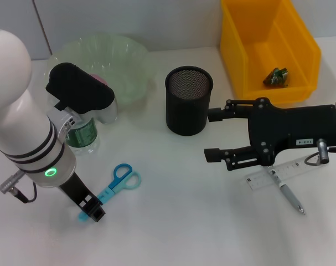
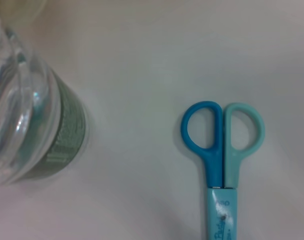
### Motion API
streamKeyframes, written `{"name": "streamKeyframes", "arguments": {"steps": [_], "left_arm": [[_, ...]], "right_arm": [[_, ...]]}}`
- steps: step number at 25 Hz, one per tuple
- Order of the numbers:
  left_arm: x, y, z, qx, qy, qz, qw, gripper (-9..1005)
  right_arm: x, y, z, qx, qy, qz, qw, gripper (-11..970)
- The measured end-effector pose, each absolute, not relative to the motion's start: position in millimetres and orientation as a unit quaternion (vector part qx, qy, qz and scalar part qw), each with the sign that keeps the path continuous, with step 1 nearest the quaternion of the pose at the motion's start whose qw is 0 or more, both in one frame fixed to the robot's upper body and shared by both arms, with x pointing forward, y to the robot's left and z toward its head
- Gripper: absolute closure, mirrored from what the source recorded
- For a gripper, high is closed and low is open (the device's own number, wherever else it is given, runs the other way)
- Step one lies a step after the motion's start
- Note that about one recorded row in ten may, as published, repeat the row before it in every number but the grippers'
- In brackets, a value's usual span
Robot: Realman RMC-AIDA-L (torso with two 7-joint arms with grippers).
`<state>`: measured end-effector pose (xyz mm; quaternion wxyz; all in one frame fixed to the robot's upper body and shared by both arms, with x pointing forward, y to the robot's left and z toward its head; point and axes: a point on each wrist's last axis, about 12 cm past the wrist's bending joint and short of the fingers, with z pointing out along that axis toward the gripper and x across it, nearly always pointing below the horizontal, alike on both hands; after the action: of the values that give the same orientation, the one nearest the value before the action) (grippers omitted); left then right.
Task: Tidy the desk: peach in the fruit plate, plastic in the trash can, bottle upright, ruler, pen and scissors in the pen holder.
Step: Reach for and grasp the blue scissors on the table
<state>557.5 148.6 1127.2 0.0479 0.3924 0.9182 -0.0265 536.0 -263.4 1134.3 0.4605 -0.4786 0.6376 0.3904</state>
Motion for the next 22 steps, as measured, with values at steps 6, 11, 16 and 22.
{"name": "streamKeyframes", "arguments": {"steps": [6, 11, 16, 22], "left_arm": [[557.8, 148.8, 1127.4, 0.392, 0.918, -0.027, 0.049, 469], [557.5, 148.7, 1127.6, 0.392, 0.918, -0.027, 0.048, 472], [557.5, 148.3, 1127.6, 0.393, 0.918, -0.028, 0.049, 475], [557.4, 148.3, 1127.2, 0.394, 0.918, -0.028, 0.049, 478]], "right_arm": [[535.6, -263.1, 1134.4, -0.484, 0.64, 0.385, 0.456, 134], [536.2, -261.0, 1134.7, -0.487, 0.639, 0.386, 0.453, 134], [536.3, -260.7, 1134.8, -0.488, 0.639, 0.386, 0.453, 134], [536.5, -260.3, 1134.8, -0.488, 0.639, 0.386, 0.452, 134]]}}
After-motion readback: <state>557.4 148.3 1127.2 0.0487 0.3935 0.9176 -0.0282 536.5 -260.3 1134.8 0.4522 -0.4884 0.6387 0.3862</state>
